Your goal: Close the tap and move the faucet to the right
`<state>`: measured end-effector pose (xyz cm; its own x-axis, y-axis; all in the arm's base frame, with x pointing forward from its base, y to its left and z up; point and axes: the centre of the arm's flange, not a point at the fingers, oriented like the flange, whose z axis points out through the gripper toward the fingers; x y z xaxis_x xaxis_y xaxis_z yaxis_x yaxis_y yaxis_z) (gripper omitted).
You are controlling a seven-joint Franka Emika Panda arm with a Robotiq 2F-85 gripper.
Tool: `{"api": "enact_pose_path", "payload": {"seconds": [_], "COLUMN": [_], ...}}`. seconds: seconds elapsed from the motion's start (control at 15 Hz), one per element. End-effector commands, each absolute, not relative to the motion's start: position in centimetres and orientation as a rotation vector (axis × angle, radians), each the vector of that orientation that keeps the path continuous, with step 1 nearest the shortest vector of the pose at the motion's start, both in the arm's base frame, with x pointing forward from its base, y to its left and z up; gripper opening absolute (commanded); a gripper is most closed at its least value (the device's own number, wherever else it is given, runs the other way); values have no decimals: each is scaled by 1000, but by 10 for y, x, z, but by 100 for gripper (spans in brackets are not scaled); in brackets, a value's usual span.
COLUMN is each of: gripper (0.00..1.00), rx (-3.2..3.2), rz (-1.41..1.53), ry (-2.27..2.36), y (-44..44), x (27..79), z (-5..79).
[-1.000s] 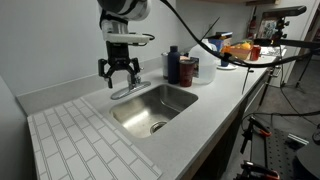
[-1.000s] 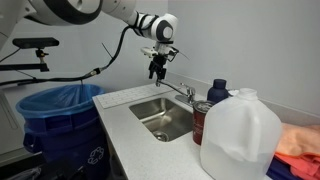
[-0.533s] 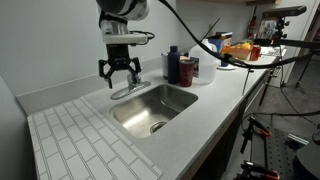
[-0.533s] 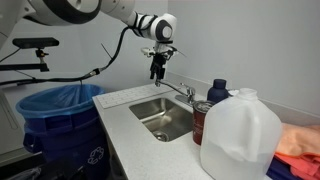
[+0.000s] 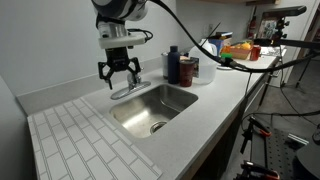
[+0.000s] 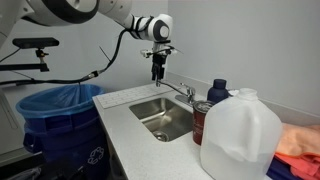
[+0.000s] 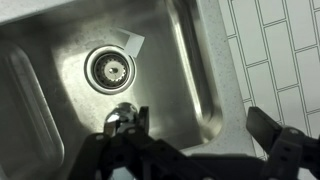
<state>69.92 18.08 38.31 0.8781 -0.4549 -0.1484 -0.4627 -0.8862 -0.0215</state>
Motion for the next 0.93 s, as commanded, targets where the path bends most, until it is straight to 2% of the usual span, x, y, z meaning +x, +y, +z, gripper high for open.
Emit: {"api": "enact_pose_path", "payload": {"seconds": [0.0, 0.87], "gripper": [100, 100], "rx": [-2990, -3011], "rz": [214, 173], "ry": [731, 736], "y": [181, 158], "x": [699, 677], "z": [383, 367]}}
